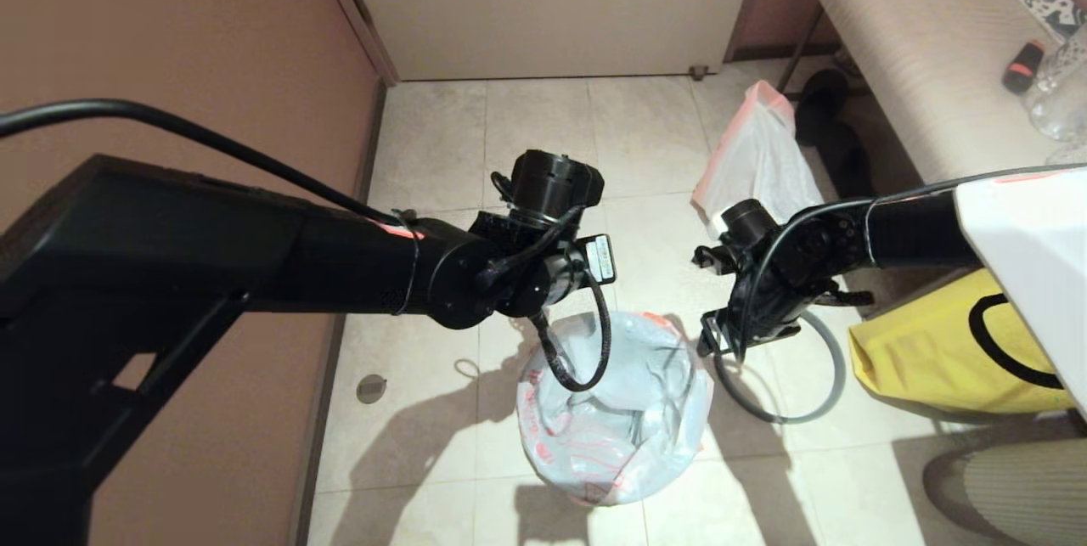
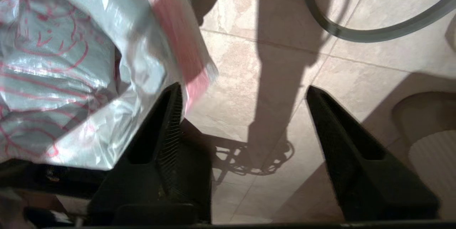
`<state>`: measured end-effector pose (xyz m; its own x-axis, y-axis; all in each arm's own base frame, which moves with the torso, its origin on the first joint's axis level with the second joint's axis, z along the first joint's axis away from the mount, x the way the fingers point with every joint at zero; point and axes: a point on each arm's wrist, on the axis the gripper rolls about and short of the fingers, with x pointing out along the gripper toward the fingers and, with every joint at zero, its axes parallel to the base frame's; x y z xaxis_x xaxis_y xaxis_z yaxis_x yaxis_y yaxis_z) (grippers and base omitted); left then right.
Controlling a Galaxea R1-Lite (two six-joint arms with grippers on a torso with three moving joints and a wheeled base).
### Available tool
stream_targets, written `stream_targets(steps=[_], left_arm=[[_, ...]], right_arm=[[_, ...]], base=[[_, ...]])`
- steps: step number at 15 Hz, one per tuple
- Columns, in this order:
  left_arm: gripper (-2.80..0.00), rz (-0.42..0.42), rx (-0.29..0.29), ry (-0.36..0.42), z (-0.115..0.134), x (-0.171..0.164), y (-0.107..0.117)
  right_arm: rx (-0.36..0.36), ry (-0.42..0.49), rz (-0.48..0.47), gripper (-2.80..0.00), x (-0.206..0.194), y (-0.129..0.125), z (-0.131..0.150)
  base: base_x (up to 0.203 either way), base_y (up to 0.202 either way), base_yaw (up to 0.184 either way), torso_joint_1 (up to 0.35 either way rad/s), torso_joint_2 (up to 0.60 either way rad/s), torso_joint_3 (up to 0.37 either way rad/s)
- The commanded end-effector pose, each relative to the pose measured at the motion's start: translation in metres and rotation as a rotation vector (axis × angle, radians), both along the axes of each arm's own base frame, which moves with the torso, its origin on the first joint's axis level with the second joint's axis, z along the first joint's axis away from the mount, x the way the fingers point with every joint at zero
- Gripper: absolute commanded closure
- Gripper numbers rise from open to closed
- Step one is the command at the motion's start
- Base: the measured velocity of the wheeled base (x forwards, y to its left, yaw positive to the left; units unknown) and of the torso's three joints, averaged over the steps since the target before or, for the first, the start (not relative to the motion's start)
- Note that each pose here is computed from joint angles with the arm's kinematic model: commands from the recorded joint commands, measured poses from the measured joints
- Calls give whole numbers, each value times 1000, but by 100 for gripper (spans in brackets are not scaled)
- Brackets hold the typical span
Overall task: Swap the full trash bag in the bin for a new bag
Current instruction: Put the new garbage bag on the trash can
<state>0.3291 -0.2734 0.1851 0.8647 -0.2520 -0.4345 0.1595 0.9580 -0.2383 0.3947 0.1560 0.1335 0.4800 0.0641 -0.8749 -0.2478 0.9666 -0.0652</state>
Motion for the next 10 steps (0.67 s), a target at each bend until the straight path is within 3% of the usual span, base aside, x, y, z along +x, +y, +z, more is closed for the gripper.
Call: stream_targets(steps=[1, 4, 6, 8, 9, 10], left_arm=[[0, 0, 13, 31, -6, -6, 5], [0, 7, 61, 71, -8, -5, 36], [0, 23, 103, 84, 2, 0, 65], [0, -36, 96, 132, 10, -19, 82], [0, -46, 103, 151, 9, -29, 88], [0, -32, 131, 169, 5, -36, 94]], right_arm=[[7, -26, 23, 0, -14, -4, 20], [0, -5, 56, 0, -21, 0, 16], [18, 52, 60, 0, -22, -6, -7], [64, 76, 47, 0, -31, -22, -45], [104, 23, 40, 0, -36, -31, -61], [159, -93, 40, 0, -37, -38, -69]], base=[[0, 0, 0, 0, 0, 0], [0, 0, 0, 0, 0, 0], [0, 0, 0, 0, 0, 0], [0, 0, 0, 0, 0, 0], [0, 0, 0, 0, 0, 0], [0, 0, 0, 0, 0, 0]])
